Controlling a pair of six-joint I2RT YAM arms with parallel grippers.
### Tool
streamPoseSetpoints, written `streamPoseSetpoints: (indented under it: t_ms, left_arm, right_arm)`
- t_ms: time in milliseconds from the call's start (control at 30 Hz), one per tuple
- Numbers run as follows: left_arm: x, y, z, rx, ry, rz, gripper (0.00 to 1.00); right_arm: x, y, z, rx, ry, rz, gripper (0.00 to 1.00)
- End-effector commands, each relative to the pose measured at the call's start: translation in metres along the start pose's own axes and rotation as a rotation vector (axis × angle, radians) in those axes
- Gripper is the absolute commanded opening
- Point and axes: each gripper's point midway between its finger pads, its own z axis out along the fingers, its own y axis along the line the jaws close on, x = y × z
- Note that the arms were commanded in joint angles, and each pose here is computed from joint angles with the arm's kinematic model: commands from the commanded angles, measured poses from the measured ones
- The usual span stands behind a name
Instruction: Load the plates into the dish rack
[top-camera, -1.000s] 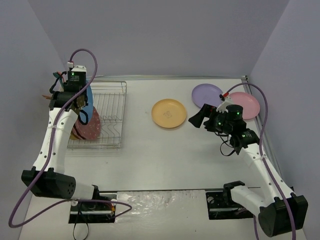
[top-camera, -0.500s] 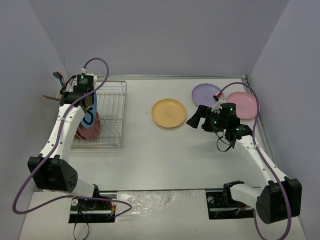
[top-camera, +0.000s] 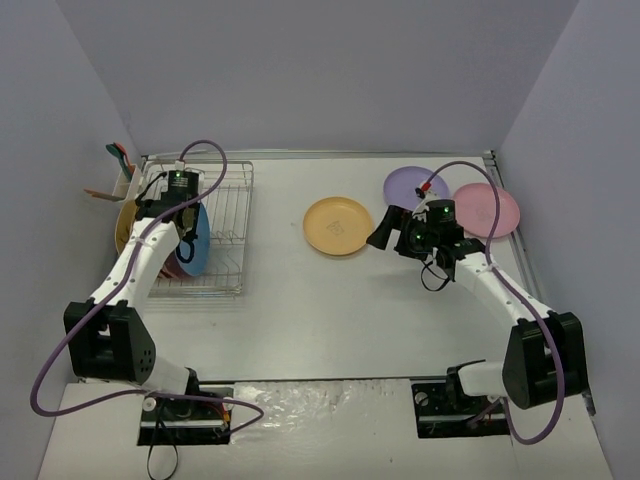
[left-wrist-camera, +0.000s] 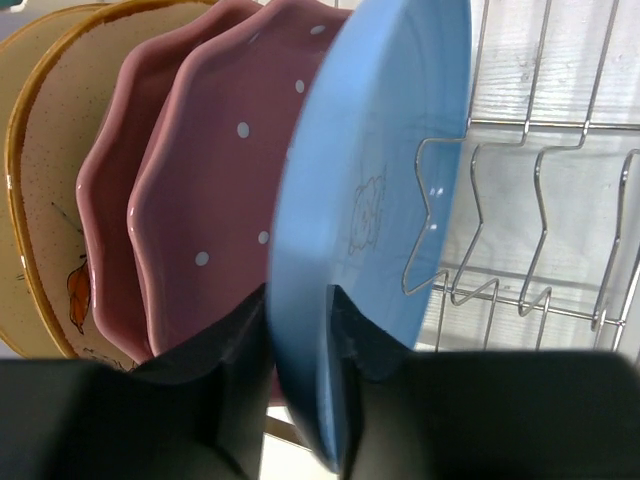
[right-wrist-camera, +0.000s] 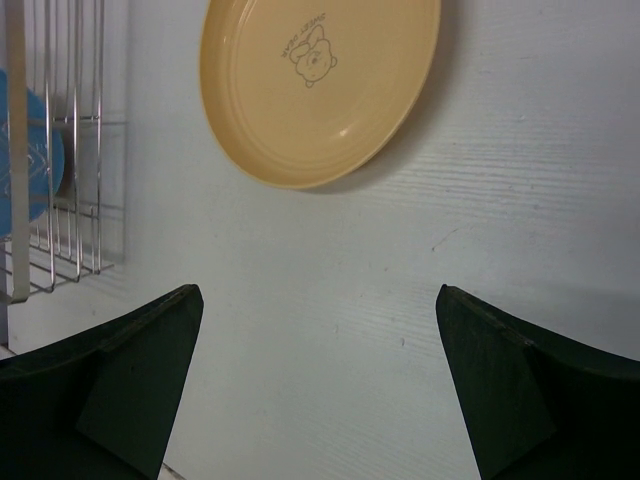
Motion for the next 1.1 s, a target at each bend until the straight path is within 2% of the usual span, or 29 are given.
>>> streamPoseSetpoints:
  t_ms: [0,67,367,533,700,800,967,1033,1067]
  left_arm:
    - [-0.021,0.018,-0.015,-0.06,-0.09,-0.057,0.3]
    - [-0.021,0.019,-0.018,-0.066,-0.093,-0.094,0.4]
    - [-0.034,0.022,-0.042,-0.028,-0.136,-0.146,0.63]
    - [-0.048,0.023,-0.079,0.049,-0.207,-0.219,0.79]
    - [-0.051,0.01,-0.12,0.2,-0.281,-0.314,0.88]
    - [-0.041,0.001,-0.134,0.271,-0.292,-0.349,0.96]
    - [-0.027,-0.013,-0.157,0.389,-0.318,-0.384,0.97]
    - [-0.019,-0.02,-0.159,0.424,-0.315,-0.398,0.97]
    - [-0.017,-0.024,-0.16,0.443,-0.314,-0.402,0.97]
  right_arm:
    - [-0.041,0.013,0.021,0.023,-0.13,-0.003,1.0]
    - [-0.046,0.004,0.035,0.087,-0.139,0.029,0.98]
    - [-0.053,-0.025,0.085,0.296,-0.154,0.097,0.87]
    - [-0.056,-0.037,0.103,0.383,-0.167,0.122,0.85]
    - [-0.053,-0.041,0.124,0.416,-0.16,0.133,0.8]
    - [-0.054,-0.038,0.133,0.424,-0.161,0.124,0.71]
    - [-0.042,-0.046,0.145,0.459,-0.139,0.118,0.55]
    - [-0.037,-0.049,0.148,0.471,-0.131,0.119,0.44]
    - [-0.036,-0.051,0.148,0.477,-0.132,0.119,0.34]
